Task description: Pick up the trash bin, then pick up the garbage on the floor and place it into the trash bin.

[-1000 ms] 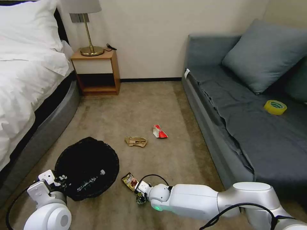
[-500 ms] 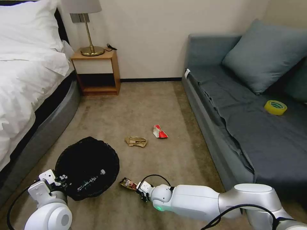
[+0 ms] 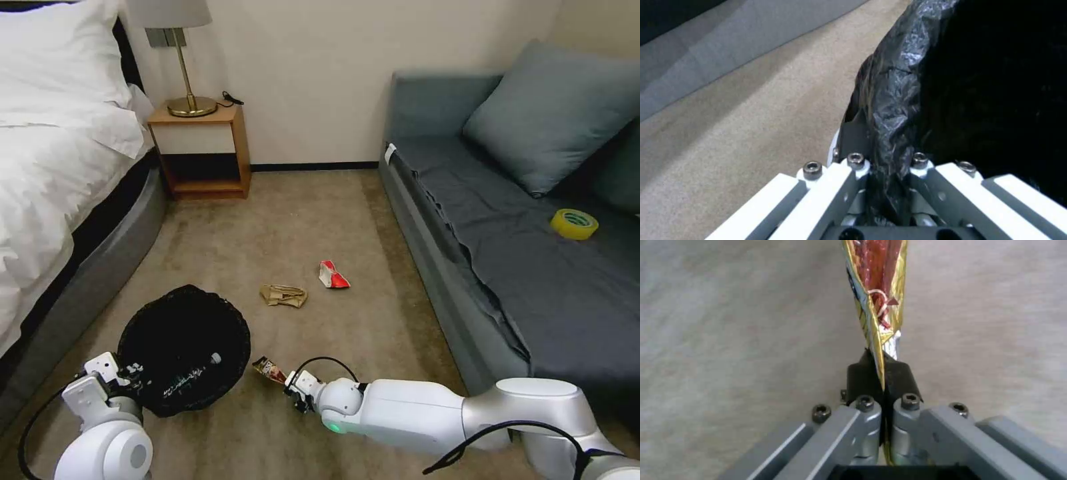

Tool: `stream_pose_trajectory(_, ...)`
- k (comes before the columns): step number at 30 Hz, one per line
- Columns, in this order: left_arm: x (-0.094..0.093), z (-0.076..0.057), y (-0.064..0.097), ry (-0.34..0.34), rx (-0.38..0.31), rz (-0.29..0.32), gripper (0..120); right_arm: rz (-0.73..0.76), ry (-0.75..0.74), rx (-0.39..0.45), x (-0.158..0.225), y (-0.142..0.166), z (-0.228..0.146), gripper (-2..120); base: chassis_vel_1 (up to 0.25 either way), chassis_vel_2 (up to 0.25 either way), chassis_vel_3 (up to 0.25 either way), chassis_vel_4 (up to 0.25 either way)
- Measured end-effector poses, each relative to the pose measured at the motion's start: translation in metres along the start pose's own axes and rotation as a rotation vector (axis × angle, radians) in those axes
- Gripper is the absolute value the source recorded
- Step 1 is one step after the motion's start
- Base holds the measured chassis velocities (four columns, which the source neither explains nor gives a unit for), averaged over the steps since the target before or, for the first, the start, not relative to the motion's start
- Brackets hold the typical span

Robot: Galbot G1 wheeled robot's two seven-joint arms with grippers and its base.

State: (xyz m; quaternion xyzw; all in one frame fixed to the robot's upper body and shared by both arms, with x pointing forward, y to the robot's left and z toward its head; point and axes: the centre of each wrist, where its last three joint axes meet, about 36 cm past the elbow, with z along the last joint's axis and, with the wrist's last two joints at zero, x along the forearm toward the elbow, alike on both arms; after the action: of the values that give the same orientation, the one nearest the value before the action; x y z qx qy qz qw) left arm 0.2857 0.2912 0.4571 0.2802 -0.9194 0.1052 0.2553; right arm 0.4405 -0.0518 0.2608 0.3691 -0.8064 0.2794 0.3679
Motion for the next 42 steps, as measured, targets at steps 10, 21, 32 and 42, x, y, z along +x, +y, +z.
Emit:
stream_pose_trajectory(10,-0.001,0.0,-0.002,0.001,-0.007,0.007,3,0.123,-0.201,-0.149,0.107,-0.091,-0.055,0,0.0,0.0,0.0,0.0)
stream_pose_trajectory(21,-0.001,0.005,-0.011,0.012,-0.01,0.028,3,-0.081,-0.412,-0.242,0.199,-0.022,-0.151,0,0.0,0.0,0.0,0.0)
stream_pose_trajectory(32,0.005,0.005,-0.017,0.009,0.0,0.041,3,-0.217,-0.368,-0.161,0.173,0.067,-0.176,0,0.0,0.0,0.0,0.0)
stream_pose_trajectory(42,0.007,0.004,-0.018,0.007,0.001,0.042,3,-0.183,-0.357,-0.13,0.159,0.07,-0.173,25,0.0,0.0,0.0,0.0)
